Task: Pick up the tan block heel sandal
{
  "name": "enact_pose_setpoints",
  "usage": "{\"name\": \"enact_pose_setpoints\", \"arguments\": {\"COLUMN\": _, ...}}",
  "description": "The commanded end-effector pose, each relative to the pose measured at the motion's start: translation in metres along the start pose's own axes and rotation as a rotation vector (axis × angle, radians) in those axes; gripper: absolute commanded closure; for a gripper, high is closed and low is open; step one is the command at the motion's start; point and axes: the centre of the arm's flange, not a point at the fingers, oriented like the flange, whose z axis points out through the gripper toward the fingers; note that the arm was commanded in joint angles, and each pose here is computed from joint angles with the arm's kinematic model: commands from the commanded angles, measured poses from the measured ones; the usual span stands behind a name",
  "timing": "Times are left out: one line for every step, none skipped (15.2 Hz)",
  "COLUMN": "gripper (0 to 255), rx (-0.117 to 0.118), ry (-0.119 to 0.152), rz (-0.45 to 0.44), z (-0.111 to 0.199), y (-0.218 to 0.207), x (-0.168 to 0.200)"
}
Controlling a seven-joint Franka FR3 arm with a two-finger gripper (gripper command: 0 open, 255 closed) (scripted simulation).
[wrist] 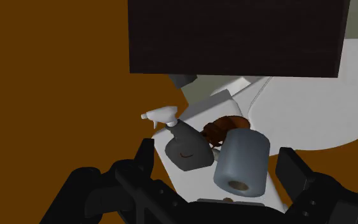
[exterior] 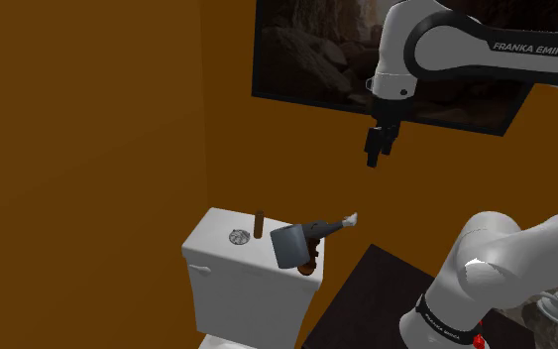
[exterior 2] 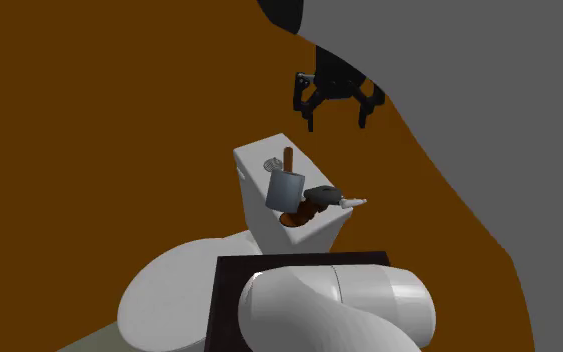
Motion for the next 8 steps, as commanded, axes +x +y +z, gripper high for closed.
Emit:
{"name": "enact_pose_setpoints", "arguments": {"gripper": 0, "rx": 0.0, "ry": 0.0, "rz": 0.0, "z": 0.0, "y": 0.0, "x": 0.0}}
{"name": "enact_pose_setpoints", "arguments": {"gripper": 0, "rx": 0.013, "ry": -0.007, "rz": 0.051, "z": 0.012, "y": -0.001, "x": 0.006}}
{"name": "enact_pose_setpoints", "arguments": {"gripper": 0, "rx": 0.026, "ry": -0.013, "rz": 0.103, "z": 0.023, "y": -0.003, "x": 0.012}}
{"name": "enact_pose_setpoints", "arguments": {"gripper": 0, "rx": 0.039, "ry": -0.02, "rz": 0.154, "z": 0.035, "y": -0.004, "x": 0.018}}
{"name": "enact_pose_setpoints", "arguments": {"gripper": 0, "rx": 0.052, "ry": -0.026, "rz": 0.206, "z": 0.047, "y": -0.005, "x": 0.024}}
{"name": "enact_pose_setpoints", "arguments": {"gripper": 0, "rx": 0.065, "ry": -0.033, "rz": 0.257, "z": 0.059, "y": -0.005, "x": 0.03}}
{"name": "enact_pose_setpoints", "arguments": {"gripper": 0, "rx": 0.078, "ry": -0.04, "rz": 0.309, "z": 0.07, "y": -0.006, "x": 0.036}}
{"name": "enact_pose_setpoints", "arguments": {"gripper": 0, "rx": 0.091, "ry": -0.046, "rz": 0.36, "z": 0.082, "y": -0.006, "x": 0.042}}
